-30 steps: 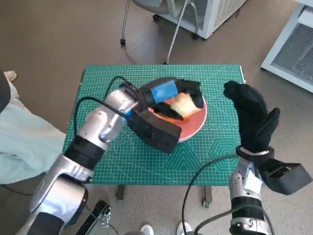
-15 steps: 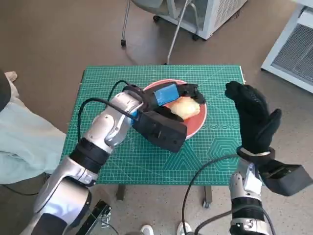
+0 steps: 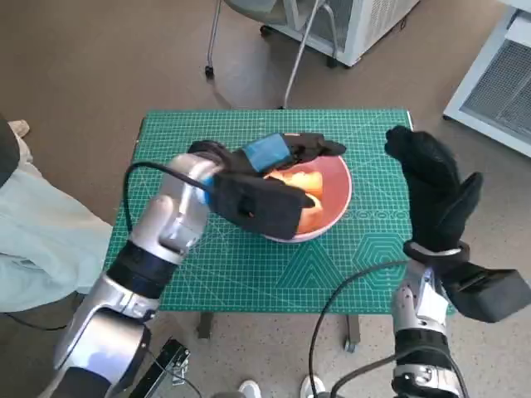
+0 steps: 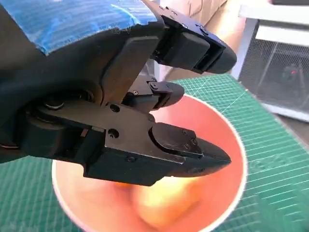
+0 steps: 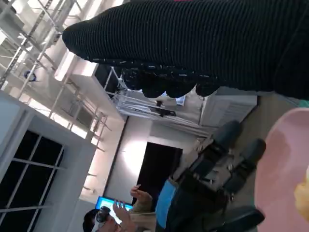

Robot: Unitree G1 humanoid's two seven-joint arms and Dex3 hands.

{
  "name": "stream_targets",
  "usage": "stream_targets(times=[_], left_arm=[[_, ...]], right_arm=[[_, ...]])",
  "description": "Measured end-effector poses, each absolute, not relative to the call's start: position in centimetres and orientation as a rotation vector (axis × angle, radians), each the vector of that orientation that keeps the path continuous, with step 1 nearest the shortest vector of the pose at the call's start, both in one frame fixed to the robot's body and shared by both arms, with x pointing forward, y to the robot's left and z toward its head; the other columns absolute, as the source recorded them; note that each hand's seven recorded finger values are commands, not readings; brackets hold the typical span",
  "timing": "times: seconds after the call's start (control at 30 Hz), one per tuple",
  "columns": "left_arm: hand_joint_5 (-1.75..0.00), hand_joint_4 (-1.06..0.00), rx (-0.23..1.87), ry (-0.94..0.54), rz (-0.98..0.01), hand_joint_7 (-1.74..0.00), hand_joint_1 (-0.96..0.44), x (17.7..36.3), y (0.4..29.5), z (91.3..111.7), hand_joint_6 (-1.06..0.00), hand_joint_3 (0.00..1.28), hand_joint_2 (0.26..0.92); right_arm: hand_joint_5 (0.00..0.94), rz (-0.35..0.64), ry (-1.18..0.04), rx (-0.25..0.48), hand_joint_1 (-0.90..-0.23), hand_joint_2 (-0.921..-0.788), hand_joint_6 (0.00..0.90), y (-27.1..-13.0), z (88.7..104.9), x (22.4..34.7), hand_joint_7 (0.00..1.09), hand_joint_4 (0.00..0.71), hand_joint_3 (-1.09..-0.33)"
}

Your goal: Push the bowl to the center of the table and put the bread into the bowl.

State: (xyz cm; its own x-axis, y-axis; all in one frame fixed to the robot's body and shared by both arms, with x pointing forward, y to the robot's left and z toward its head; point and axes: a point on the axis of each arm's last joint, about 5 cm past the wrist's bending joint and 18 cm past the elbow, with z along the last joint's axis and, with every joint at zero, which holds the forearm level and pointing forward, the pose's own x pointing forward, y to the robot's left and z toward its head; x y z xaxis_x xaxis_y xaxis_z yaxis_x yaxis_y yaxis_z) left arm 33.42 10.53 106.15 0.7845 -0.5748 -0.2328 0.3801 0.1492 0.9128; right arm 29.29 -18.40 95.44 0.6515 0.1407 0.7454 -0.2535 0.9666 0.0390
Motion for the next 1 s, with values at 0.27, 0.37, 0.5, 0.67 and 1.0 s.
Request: stream_targets(times=[0.27,0.37,0.5,0.67,1.0], left_arm=[[-0.01,-0.26,1.064,-0.229,-0.65,-0.14,-0.12,33.1,13.2,107.1,-0.45,0.01,0.908],[-0.03,-0.3,0.994,-0.268,-0.622,-0.15,-0.13,32.8,14.3,106.9,-0.49,0.01,0.908],[-0.07,-0.4,0.882,-0.339,-0.58,-0.17,-0.14,32.3,15.8,106.0,-0.52,0.01,0.91],[-0.08,-0.47,0.718,-0.481,-0.505,-0.19,-0.14,31.7,17.4,104.6,-0.54,0.03,0.918],[-0.05,-0.48,0.409,-0.68,-0.318,-0.19,-0.11,30.3,17.6,102.0,-0.48,0.17,0.921]], right_arm=[[0.003,0.23,-0.883,0.106,-0.603,-0.921,0.056,-18.5,97.4,29.7,0.75,0.389,-0.7],[0.005,0.228,-0.901,0.087,-0.599,-0.921,0.052,-18.6,98.0,29.9,0.75,0.392,-0.703],[0.007,0.221,-0.923,0.07,-0.594,-0.921,0.052,-18.5,98.8,30.0,0.76,0.396,-0.707],[0.007,0.206,-0.94,0.047,-0.594,-0.921,0.055,-18.3,99.5,30.2,0.76,0.397,-0.714],[0.011,0.184,-0.948,0.023,-0.587,-0.921,0.059,-18.1,100.3,30.5,0.76,0.405,-0.723]])
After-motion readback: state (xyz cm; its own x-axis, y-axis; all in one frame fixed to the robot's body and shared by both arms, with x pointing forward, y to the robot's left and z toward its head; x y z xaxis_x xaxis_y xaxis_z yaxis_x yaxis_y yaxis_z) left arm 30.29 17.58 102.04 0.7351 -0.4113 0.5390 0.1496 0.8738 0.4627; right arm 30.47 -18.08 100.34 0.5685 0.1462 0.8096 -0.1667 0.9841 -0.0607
